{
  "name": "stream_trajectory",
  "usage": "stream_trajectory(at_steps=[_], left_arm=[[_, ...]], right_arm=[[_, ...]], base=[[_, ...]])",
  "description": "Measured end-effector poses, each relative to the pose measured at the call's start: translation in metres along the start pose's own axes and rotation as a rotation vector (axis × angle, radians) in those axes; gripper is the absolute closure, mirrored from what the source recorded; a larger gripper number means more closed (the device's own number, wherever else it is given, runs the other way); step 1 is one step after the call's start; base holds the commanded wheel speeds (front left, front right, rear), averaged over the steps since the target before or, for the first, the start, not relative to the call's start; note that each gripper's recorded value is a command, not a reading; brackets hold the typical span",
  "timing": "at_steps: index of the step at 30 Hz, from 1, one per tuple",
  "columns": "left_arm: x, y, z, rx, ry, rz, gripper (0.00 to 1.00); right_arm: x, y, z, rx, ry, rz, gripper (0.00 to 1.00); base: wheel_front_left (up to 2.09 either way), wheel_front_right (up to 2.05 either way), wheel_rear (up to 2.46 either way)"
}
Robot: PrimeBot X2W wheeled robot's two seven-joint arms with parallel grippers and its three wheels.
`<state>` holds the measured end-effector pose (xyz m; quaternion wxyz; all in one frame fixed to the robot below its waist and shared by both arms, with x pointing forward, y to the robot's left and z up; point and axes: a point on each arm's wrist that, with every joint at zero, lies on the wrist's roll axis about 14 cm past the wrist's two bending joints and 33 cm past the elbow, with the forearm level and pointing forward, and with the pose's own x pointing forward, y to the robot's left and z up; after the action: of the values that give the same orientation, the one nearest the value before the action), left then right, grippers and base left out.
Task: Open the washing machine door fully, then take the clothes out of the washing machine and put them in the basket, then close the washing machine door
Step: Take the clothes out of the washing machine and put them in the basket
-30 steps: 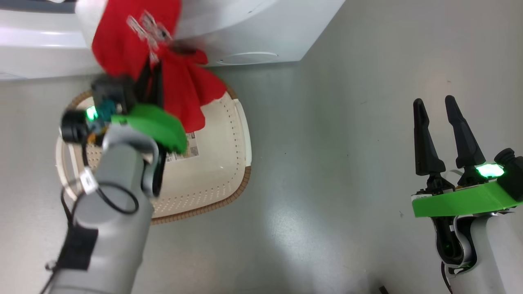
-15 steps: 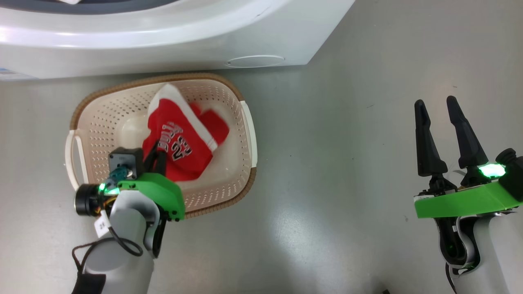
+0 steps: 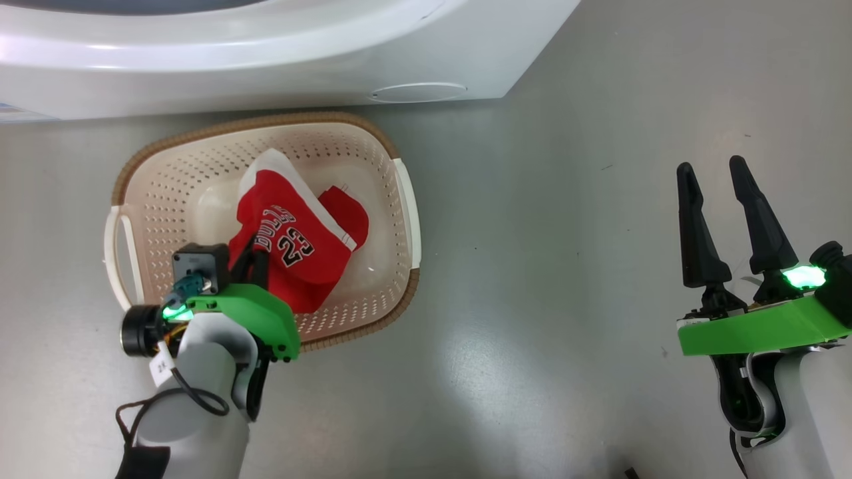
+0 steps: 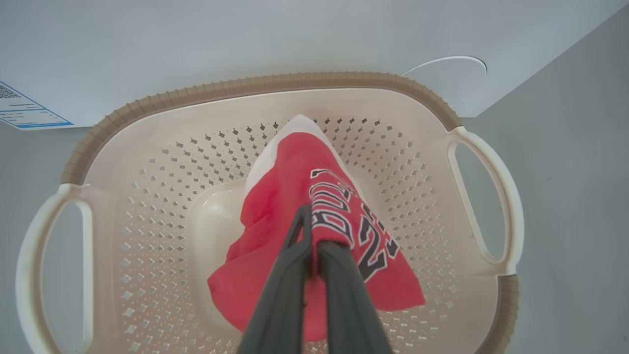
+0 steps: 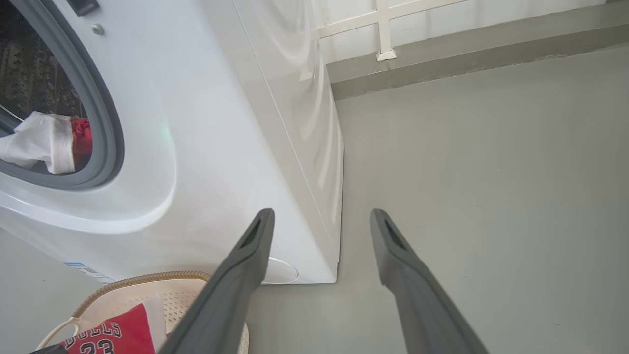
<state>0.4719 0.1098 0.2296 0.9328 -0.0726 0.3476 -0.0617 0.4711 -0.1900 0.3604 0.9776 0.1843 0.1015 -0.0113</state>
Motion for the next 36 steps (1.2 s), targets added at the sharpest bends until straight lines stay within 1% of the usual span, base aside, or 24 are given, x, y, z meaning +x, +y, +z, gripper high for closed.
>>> stream_trajectory(at_steps=[1, 2, 8, 17, 28, 36], left_arm=[[0.0, 0.0, 0.001, -0.002, -0.003, 0.001, 0.09], [0.0, 0.001, 0.002, -0.003, -0.007, 0.003, 0.0], [-0.002, 0.004, 0.01, -0.011, -0.028, 0.012, 0.0], [-0.011, 0.006, 0.04, -0.028, -0.116, 0.017, 0.0], [-0.047, 0.008, 0.077, -0.052, -0.261, 0.009, 0.0], [-0.087, 0.009, 0.111, -0.032, -0.406, 0.011, 0.0]], right_arm=[[0.0, 0.0, 0.0, 0.0, 0.0, 0.0, 0.0], [0.0, 0.0, 0.0, 0.0, -0.001, 0.001, 0.0], [0.001, 0.001, 0.003, 0.0, -0.009, 0.003, 0.0], [-0.001, 0.009, 0.014, 0.002, -0.033, 0.024, 0.0], [-0.02, 0.018, 0.03, -0.004, -0.051, 0.044, 0.0], [-0.036, 0.028, 0.043, -0.014, -0.071, 0.072, 0.0]], base=[[0.0, 0.0, 0.0], [0.0, 0.0, 0.0], [0.0, 0.0, 0.0], [0.0, 0.0, 0.0], [0.0, 0.0, 0.0], [0.0, 0.0, 0.0]])
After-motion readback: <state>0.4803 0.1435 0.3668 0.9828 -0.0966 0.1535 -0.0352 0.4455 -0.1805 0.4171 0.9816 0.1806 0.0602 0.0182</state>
